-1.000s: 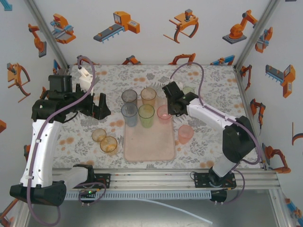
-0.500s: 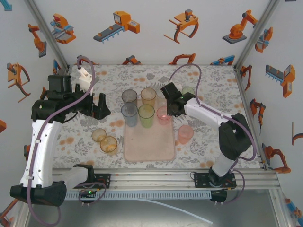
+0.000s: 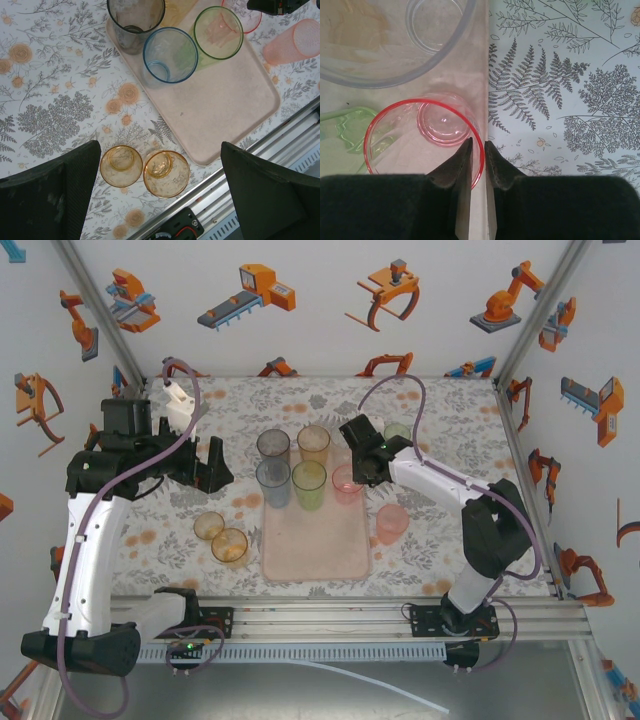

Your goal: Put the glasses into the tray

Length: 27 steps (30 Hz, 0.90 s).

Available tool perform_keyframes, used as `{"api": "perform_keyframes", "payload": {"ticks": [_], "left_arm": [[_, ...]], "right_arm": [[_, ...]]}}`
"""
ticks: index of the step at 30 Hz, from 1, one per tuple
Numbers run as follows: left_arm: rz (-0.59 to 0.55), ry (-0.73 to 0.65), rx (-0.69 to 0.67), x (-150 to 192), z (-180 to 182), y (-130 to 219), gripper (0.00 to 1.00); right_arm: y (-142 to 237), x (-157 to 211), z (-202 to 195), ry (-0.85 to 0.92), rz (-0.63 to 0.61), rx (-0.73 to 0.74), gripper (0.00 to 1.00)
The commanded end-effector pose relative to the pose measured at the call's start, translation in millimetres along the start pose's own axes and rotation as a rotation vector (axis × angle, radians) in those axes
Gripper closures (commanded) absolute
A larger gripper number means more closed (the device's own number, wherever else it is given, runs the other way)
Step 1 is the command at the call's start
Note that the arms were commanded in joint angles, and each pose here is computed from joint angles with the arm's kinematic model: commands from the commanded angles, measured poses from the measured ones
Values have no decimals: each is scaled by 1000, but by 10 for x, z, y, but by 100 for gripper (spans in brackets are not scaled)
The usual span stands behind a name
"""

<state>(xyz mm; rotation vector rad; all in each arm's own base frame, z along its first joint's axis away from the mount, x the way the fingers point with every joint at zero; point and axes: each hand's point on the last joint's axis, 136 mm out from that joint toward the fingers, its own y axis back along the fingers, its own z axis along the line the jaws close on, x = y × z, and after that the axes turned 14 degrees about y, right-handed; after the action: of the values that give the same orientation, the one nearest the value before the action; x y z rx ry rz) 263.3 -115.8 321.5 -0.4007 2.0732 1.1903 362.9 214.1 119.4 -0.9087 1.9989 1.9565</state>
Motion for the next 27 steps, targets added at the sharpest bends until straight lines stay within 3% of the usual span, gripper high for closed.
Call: {"api": "perform_keyframes", "payload": {"ticks": [1,14,22,27], "left_arm": [[-14,10,22,-11,-39,15,3],[-28,-1,17,-28,-51,63,3],[-17,-30,-6,-17,-30,90,3],[21,-75,-24,84,-15,129,3]], "right_arm": [[16,-99,11,-19,-34,8,78],[280,-207,-31,-37,-78,-9,70],[854,-369,-176,-71,-183,-29,70],[1297,-207,-402,-117,-216,-14,70]]}}
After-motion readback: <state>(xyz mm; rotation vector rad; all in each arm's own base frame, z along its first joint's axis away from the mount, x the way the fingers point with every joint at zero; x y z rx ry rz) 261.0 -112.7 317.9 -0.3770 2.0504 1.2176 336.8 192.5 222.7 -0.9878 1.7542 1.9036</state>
